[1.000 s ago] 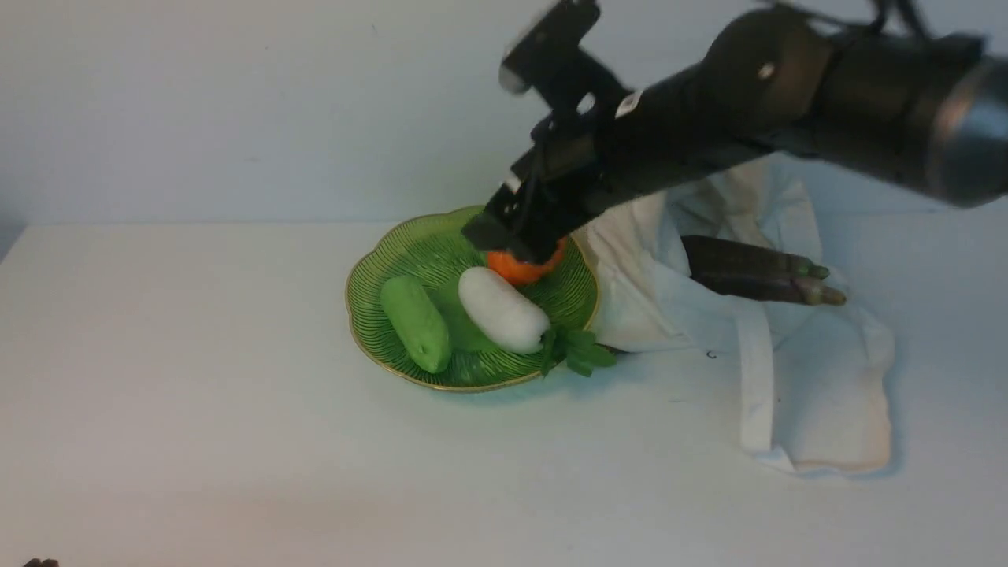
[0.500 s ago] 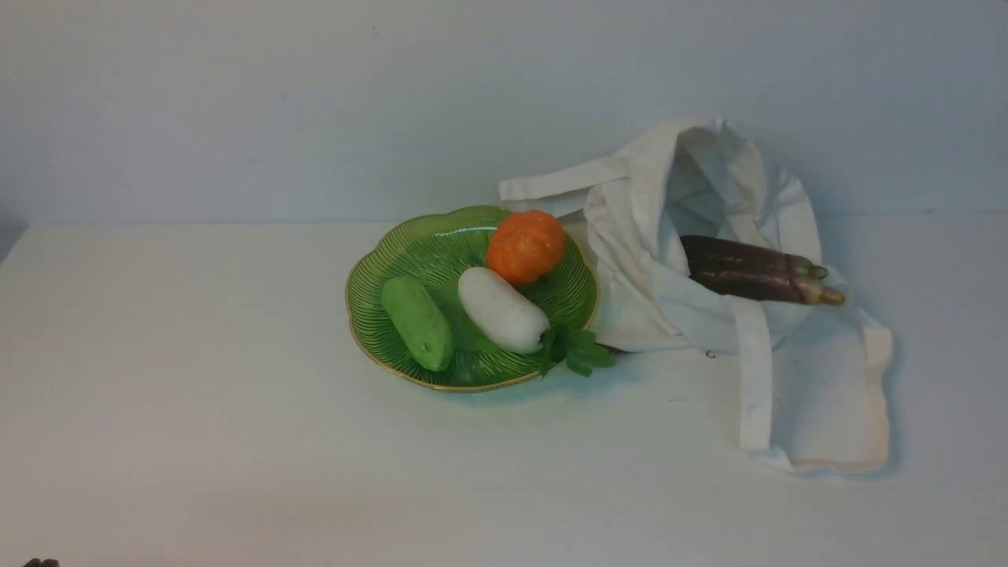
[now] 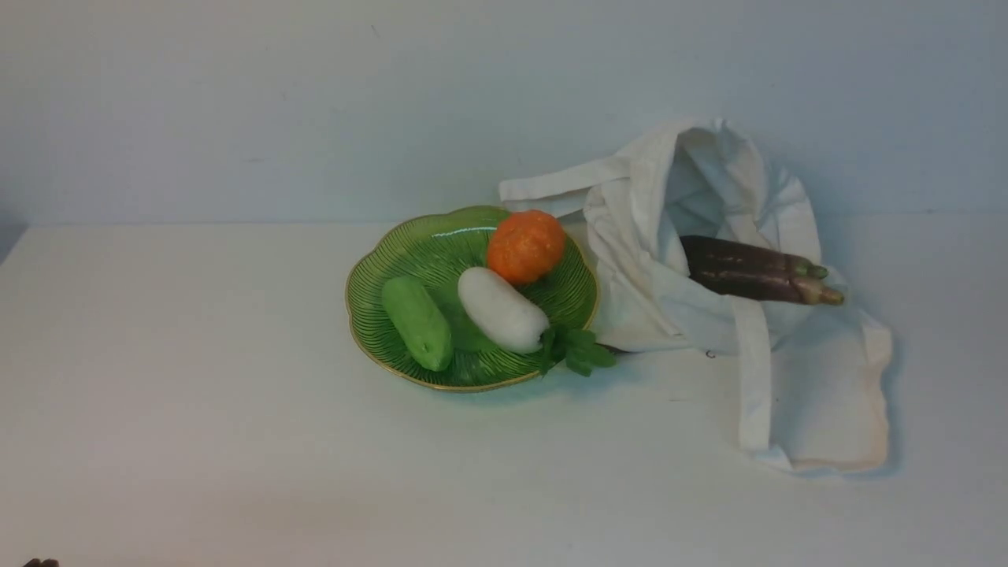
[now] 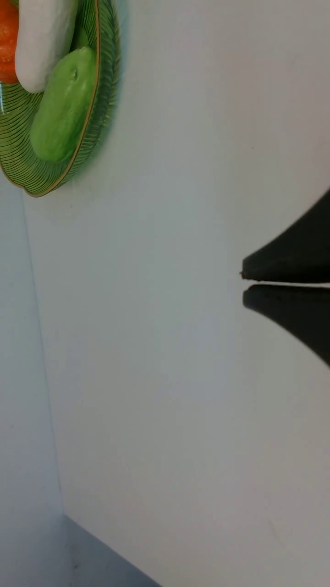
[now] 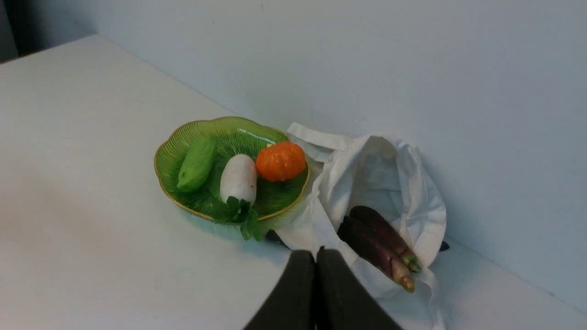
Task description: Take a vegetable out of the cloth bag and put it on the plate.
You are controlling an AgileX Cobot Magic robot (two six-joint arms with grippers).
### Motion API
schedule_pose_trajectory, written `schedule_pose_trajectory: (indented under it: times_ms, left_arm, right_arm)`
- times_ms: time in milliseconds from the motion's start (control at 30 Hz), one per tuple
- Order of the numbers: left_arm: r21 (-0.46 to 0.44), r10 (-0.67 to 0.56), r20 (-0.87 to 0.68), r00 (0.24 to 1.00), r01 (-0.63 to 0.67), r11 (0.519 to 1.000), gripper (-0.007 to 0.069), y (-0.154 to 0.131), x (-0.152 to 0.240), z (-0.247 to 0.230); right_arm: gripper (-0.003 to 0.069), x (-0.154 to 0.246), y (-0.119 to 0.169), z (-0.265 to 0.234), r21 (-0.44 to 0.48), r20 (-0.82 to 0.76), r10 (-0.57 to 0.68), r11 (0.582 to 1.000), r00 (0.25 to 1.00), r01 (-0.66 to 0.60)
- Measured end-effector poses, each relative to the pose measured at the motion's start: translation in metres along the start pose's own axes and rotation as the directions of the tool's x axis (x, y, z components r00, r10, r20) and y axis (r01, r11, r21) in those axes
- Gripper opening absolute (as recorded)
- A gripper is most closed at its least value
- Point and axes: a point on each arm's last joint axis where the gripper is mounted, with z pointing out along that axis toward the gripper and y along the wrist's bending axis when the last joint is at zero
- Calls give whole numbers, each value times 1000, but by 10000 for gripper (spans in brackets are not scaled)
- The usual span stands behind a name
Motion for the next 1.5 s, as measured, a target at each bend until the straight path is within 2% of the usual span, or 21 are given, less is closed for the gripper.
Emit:
schedule_pose_trajectory:
  times_ms: [233,267,367,567,1367,1500]
  left_arm:
    - [0,0,0,1000,0,1000,-5,0,0,0]
    - [0,0,0,1000,0,1000,-5,0,0,0]
    - [0,0,0,1000,0,1000,-5,0,0,0]
    - [0,0,0,1000,0,1000,-5,0,0,0]
    - [0,0,0,1000,0,1000,-5,0,0,0]
    - [0,0,0,1000,0,1000,-5,0,0,0]
  right_arm:
    - [-15,71,22,73,-27,160,42,999,986,-38]
    - [-15,74,23,74,-29,150,42,999,988,-38]
    - [-15,91,27,90,-12,256,44,999,966,-43]
    - [-15,97,28,95,4,355,43,999,934,-48]
    - [-15,105,30,97,-3,319,48,999,946,-49]
    - [-15,123,33,94,-4,313,52,999,948,-53]
